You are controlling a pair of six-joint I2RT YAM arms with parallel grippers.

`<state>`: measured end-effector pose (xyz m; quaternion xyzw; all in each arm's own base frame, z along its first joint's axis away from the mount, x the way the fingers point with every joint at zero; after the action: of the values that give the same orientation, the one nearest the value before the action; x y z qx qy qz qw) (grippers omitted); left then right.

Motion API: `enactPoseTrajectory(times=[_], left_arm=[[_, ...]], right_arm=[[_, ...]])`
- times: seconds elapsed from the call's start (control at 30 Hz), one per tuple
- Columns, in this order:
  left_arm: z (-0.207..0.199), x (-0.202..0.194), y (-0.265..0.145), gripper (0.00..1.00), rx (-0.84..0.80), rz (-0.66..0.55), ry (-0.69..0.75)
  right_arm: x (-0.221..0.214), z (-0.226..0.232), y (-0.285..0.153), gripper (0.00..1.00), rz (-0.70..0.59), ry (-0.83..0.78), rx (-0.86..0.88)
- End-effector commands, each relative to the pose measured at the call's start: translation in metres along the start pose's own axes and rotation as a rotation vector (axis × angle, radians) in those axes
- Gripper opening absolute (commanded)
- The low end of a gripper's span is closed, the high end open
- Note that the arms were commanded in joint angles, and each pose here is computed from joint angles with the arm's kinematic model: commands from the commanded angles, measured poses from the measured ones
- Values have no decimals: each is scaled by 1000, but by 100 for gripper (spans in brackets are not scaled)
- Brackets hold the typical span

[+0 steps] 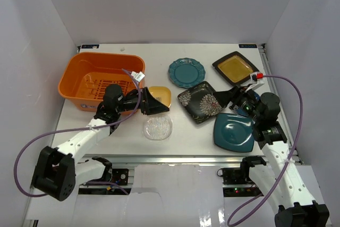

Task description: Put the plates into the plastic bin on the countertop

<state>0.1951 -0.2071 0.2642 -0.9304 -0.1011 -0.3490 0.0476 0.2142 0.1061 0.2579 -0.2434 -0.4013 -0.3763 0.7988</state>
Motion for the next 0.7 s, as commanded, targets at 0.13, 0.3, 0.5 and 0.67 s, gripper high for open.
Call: enactPoseTrajectory(times=[0.13,0.3,0.5,0.67], left_arm=[[36,-20,63,98,300,-3,-37],[79,-34,89,98,540,0,-105],[118,-53,107,85,672,-34,-139],[145,-57,118,83,779,-70,-143]], right_arm=[[20,2,-3,73,-53,-56,-67],[15,-2,-5,73,-50,-62,-83],[4,-5,-7,73,-38,-58,-65],[-1,-3,-8,72,-28,-53,-37]])
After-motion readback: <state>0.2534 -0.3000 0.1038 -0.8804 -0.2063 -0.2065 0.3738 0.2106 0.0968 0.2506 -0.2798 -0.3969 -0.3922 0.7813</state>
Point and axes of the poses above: each gripper's point midway between its finger pads, its own y axis out along the fingers, its own z axis along the line the jaws close on, x = y × z, the point moved 6 cm from there along -y, back along the fingers, and after that the axes turned 2 degrees about y, right-handed, at the moved point
